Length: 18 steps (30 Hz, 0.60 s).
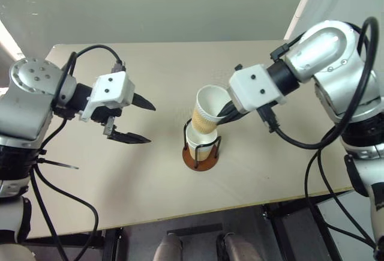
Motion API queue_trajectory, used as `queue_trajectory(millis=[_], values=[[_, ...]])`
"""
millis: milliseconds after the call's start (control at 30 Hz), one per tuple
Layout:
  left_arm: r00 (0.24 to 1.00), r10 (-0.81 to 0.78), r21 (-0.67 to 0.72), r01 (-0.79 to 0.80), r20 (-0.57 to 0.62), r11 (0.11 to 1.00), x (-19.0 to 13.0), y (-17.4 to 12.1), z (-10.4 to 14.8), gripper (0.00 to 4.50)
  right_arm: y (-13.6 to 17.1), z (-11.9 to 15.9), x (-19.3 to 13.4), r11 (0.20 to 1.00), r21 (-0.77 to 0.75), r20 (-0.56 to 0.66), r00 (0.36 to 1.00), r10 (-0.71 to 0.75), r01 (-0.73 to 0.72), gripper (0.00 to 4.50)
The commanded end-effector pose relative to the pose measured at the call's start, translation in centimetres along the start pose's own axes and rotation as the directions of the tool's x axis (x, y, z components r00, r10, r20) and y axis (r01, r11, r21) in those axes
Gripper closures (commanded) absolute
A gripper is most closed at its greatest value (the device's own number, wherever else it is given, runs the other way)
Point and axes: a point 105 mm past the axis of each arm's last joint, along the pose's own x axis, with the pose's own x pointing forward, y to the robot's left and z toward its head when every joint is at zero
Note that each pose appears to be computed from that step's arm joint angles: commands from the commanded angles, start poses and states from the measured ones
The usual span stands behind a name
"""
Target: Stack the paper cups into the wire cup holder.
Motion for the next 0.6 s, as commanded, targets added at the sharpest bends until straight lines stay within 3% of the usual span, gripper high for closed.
queue_trajectory(millis=[33,600], values=[[1.0,0.022,0.044,-0.022,0.005,0.999,-0.5,0.3,1.1,0.0,-0.5,0.1,0.3,0.999,-0.051,-0.025,1.0,-0.002,0.0,4.48],[0.992,0.097,-0.007,-0.097,0.083,0.995,-2.6,0.8,2.9,0.0,0.6,-1.1,1.6,0.995,-0.066,-0.039,0.996,0.077,-0.08,4.48]])
